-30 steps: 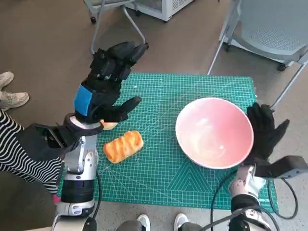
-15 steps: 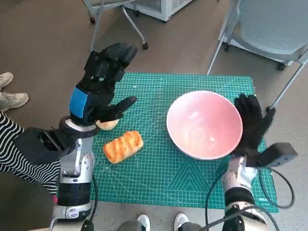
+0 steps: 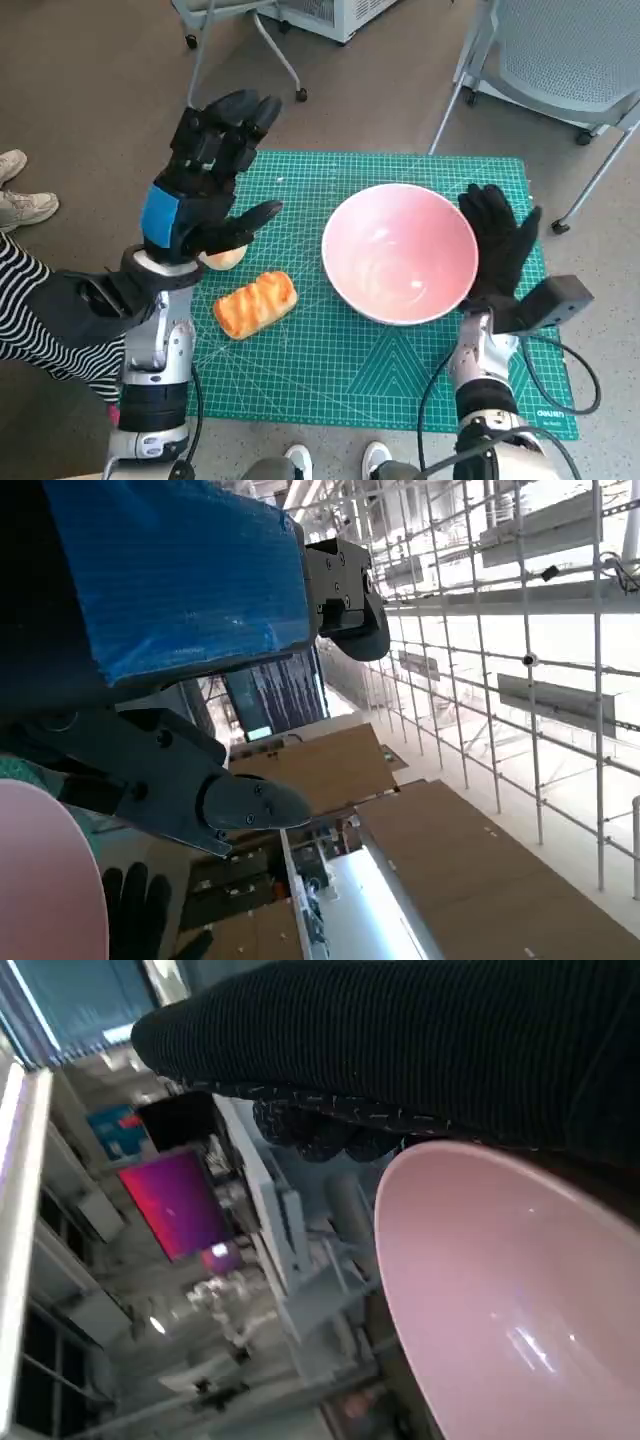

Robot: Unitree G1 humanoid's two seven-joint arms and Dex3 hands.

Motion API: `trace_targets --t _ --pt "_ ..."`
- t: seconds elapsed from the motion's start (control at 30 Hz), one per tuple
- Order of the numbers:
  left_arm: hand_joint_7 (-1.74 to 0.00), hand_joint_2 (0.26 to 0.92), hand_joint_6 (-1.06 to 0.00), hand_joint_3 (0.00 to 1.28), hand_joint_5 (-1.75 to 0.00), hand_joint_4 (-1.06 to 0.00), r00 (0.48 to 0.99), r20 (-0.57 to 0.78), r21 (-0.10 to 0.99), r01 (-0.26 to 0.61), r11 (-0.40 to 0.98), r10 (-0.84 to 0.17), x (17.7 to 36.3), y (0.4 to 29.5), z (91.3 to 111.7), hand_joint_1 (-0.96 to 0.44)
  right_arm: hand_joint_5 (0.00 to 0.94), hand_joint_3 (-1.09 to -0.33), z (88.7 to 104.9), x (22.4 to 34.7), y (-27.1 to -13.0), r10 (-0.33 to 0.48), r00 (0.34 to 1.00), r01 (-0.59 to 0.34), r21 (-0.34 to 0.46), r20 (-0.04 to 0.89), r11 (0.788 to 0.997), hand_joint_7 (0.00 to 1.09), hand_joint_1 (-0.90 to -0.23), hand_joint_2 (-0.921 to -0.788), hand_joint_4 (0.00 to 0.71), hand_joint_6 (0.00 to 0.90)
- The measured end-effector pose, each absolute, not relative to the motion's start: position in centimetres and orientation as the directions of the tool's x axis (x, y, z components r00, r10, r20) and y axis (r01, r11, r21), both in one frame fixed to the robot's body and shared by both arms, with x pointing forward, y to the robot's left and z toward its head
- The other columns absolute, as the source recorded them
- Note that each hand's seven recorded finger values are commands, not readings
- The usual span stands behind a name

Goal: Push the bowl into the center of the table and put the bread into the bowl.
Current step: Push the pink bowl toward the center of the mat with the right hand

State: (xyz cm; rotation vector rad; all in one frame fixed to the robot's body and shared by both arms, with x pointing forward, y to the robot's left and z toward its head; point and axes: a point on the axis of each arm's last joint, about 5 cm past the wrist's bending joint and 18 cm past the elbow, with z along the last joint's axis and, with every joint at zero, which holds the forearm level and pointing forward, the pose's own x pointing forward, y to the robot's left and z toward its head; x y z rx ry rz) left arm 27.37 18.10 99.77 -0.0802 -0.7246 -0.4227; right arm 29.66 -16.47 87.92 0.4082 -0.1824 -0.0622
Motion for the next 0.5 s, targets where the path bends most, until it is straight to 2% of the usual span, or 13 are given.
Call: trace_targets --t 0.1,0.5 --pt "-0.74 0.901 0.00 0.24 -0.18 -0.17 0.671 0.656 0.073 0.398 0.914 -0.345 27.4 18.1 99.8 -0.19 0.000 -0.900 88.0 29.8 -16.1 -0.066 0.985 0.000 0.385 0.157 0.923 0.44 -0.573 -0.921 0.141 0.087" --pt "-0.73 0.907 0.00 0.24 -0.17 -0.17 0.678 0.651 0.072 0.392 0.917 -0.341 27.1 18.1 99.5 -0.19 0.000 -0.939 88.3 30.3 -15.2 0.001 0.992 -0.048 0.369 0.126 0.928 0.43 -0.553 -0.921 0.141 0.064"
